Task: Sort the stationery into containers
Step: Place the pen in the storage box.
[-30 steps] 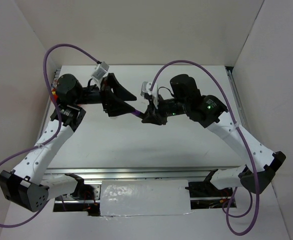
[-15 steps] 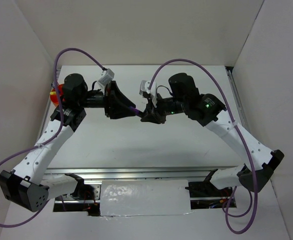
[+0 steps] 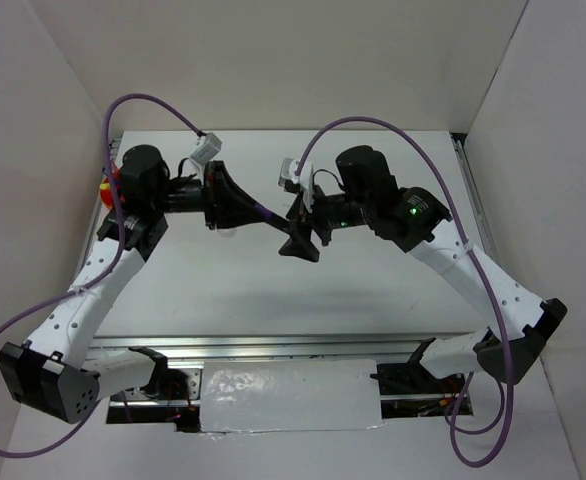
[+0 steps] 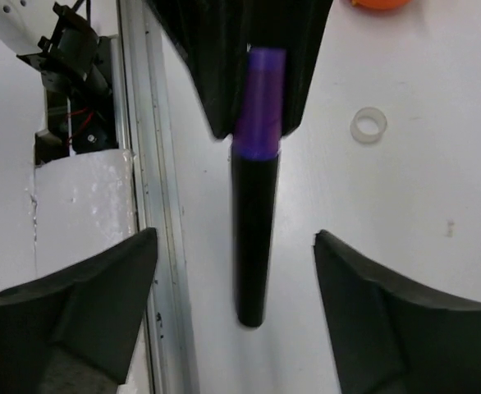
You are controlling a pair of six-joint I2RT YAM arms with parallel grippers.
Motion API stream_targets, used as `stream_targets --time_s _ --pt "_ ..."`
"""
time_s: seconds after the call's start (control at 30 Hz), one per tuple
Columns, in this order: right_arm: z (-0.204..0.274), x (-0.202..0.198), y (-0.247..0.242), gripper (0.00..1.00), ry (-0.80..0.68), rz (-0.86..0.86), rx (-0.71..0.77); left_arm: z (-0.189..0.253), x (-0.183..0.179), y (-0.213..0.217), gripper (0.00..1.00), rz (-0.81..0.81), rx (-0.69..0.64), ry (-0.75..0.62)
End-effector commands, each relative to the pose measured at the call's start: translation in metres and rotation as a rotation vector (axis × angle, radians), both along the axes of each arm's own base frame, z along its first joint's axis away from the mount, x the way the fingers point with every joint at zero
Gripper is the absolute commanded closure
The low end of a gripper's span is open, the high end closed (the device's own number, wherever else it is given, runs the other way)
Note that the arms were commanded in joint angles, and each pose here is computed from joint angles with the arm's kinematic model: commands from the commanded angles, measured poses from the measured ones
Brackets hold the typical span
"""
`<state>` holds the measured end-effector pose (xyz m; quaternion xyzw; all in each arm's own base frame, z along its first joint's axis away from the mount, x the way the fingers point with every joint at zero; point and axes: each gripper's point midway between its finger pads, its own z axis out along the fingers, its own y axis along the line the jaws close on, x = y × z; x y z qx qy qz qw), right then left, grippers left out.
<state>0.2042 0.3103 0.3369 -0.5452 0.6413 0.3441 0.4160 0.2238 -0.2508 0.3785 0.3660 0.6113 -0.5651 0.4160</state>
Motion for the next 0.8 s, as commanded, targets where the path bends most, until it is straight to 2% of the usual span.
stream_targets --time_s 0.0,0.07,0.1,0.17,0.2,0.27,0.3,0.37,0.4,0.43,0.5,0.67,0.77 --pt "0.019 0.014 -0.005 0.14 -0.05 -0.065 0.027 0.012 0.025 0.017 1.0 0.096 -0.016 0.017" --pt "0.015 0.024 -0.015 0.03 -0.045 -0.104 0.008 0.008 0.044 0.038 1.0 0.168 0.001 0.063" --pt "0.013 0.028 -0.02 0.01 -0.043 -0.119 0.0 0.002 0.058 0.047 1.0 0.209 0.017 0.089" --pt "0.007 0.038 -0.035 0.0 -0.045 -0.159 -0.016 0.001 0.086 0.084 1.0 0.343 0.059 0.1" --pt "0.004 0.043 -0.04 0.0 -0.047 -0.175 -0.023 0.006 0.115 0.116 1.0 0.47 0.084 0.092" --pt "-0.003 0.052 -0.052 0.0 -0.05 -0.213 -0.039 -0.01 0.137 0.15 1.0 0.61 0.2 0.11" --pt "-0.006 0.055 -0.055 0.0 -0.049 -0.224 -0.048 -0.004 0.163 0.185 1.0 0.752 0.255 0.082" --pt "-0.015 0.061 -0.063 0.0 -0.036 -0.251 -0.065 -0.008 0.179 0.221 1.0 0.852 0.341 0.055" --pt "-0.018 0.063 -0.065 0.0 -0.031 -0.259 -0.068 -0.006 0.195 0.259 1.0 0.971 0.372 0.061" --pt "-0.025 0.066 -0.068 0.0 -0.02 -0.266 -0.079 -0.005 0.201 0.277 1.0 1.003 0.407 0.027" --pt "-0.034 0.068 -0.072 0.01 -0.002 -0.276 -0.089 -0.001 0.217 0.327 1.0 1.136 0.418 0.037" --pt "-0.046 0.074 -0.075 0.02 0.027 -0.284 -0.097 0.004 0.245 0.408 1.0 1.278 0.431 -0.012" --pt "-0.052 0.075 -0.076 0.02 0.045 -0.283 -0.104 -0.005 0.261 0.437 1.0 1.333 0.479 -0.021"
